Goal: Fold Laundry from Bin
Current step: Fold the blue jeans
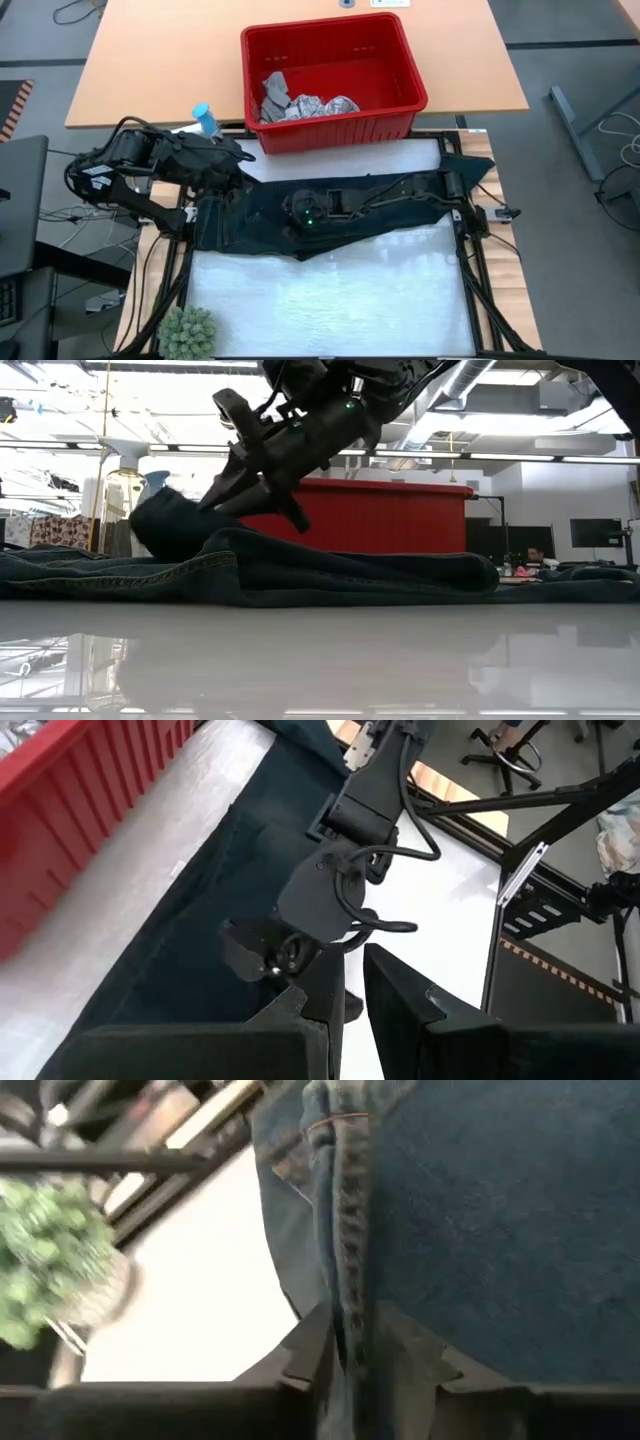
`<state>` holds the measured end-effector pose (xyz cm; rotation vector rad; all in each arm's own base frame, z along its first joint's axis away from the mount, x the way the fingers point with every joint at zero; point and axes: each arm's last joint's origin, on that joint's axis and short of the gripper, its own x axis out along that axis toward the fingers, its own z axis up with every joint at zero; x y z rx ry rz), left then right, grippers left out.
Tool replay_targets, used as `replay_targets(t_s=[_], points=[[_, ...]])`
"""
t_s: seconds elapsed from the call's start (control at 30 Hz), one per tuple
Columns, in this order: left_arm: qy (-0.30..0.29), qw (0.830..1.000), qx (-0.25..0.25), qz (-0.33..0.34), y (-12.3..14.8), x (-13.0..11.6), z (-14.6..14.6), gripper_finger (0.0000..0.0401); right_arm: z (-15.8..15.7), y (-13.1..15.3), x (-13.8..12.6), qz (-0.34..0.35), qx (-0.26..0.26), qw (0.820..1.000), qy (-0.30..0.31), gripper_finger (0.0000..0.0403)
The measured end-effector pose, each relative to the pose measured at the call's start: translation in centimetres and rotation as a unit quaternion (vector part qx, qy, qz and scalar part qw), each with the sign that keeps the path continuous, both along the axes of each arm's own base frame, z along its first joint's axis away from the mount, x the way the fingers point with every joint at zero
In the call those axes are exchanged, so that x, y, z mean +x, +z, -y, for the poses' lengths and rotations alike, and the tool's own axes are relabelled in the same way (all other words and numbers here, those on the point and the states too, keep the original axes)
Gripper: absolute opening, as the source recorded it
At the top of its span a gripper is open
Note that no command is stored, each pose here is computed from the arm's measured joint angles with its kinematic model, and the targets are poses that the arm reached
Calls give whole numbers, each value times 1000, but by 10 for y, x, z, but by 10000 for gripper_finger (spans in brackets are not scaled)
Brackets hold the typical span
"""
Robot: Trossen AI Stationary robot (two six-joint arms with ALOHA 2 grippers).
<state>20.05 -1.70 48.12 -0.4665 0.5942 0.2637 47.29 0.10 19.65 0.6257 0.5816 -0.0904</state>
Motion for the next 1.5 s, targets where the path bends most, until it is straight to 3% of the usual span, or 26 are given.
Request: replay_targets(t_s=[0.23,0.4,0.53,0.77,1.0,1.2,1.5], points=[[-4,1000,9,-12,-4,10,1,32,10,16,-9,-11,-31,999,15,203],[-8,1000,15,-20,-7,15,2,32,37,59,-42,-56,-132,989,16,241],[-15,999,27,-7,-5,17,2,32,69,61,-72,-167,-198,965,39,244],[-29,999,46,-5,-4,17,2,32,132,48,-116,-312,-230,916,107,241],[-31,998,52,-6,-4,17,2,32,159,34,-132,-337,-249,900,121,240],[-24,998,56,-6,-4,17,1,32,149,16,-133,-338,-276,882,178,240],[-12,998,56,-5,-4,17,1,32,145,-1,-135,-329,-300,870,209,239]])
